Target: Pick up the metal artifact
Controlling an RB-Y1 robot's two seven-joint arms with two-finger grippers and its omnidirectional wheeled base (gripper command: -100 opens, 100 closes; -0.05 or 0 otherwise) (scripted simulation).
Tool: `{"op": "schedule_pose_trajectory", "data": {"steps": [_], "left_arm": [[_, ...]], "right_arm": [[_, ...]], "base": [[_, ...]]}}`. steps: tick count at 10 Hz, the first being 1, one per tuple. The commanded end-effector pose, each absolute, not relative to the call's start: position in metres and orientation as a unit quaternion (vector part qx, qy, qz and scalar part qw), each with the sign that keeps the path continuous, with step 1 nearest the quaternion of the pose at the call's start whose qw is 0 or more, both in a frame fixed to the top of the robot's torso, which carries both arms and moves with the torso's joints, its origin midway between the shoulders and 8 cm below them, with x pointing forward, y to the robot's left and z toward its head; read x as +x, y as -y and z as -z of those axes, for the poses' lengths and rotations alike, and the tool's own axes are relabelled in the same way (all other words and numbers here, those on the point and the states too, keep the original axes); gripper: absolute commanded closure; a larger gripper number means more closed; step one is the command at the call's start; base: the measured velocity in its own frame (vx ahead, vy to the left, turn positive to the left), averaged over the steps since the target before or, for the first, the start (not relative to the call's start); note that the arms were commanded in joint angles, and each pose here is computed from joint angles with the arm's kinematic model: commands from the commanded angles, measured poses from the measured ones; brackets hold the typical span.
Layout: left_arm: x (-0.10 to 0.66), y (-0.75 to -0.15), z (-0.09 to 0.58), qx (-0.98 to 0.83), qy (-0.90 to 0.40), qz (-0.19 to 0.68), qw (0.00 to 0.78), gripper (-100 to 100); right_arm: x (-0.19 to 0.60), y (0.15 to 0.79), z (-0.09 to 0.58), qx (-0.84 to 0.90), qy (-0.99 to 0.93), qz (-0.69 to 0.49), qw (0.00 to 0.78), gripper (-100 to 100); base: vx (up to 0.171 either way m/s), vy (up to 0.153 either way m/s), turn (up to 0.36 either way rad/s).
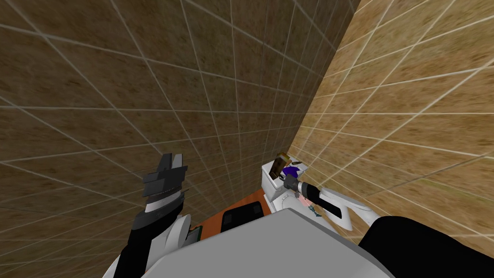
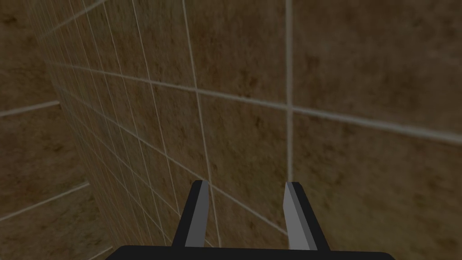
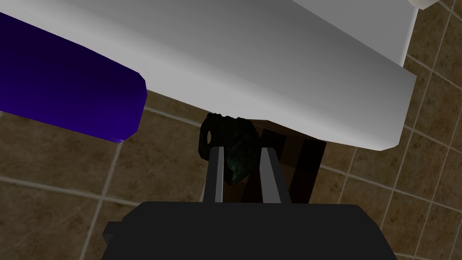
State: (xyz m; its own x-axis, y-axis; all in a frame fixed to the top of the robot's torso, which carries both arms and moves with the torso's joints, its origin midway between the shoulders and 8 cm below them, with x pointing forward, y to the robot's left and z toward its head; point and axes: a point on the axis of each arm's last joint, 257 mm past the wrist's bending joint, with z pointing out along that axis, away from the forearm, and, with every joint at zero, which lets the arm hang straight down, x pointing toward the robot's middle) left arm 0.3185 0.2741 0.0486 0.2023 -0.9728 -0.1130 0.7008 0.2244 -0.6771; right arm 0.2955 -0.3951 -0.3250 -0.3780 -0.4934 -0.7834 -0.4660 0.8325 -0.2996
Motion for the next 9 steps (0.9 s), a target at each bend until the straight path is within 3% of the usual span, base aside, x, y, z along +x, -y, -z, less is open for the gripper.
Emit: {"op": "schedule_pose_trajectory", "data": {"steps": [1, 9], "left_arm": [[0.319, -0.274, -0.049, -0.250, -0.272, 0.570, 0.734, 0], [0.319, -0.274, -0.049, -0.250, -0.272, 0.570, 0.734, 0]], "right_arm": [[0.303, 0.403, 0.323, -0.288, -0.830, 0.020, 0.477, 100], [0.323, 0.429, 0.317, -0.268, -0.837, 0.030, 0.476, 100]], "base": [[-0.073, 0.002, 0.126], [-0.073, 0.012, 0.059]]}}
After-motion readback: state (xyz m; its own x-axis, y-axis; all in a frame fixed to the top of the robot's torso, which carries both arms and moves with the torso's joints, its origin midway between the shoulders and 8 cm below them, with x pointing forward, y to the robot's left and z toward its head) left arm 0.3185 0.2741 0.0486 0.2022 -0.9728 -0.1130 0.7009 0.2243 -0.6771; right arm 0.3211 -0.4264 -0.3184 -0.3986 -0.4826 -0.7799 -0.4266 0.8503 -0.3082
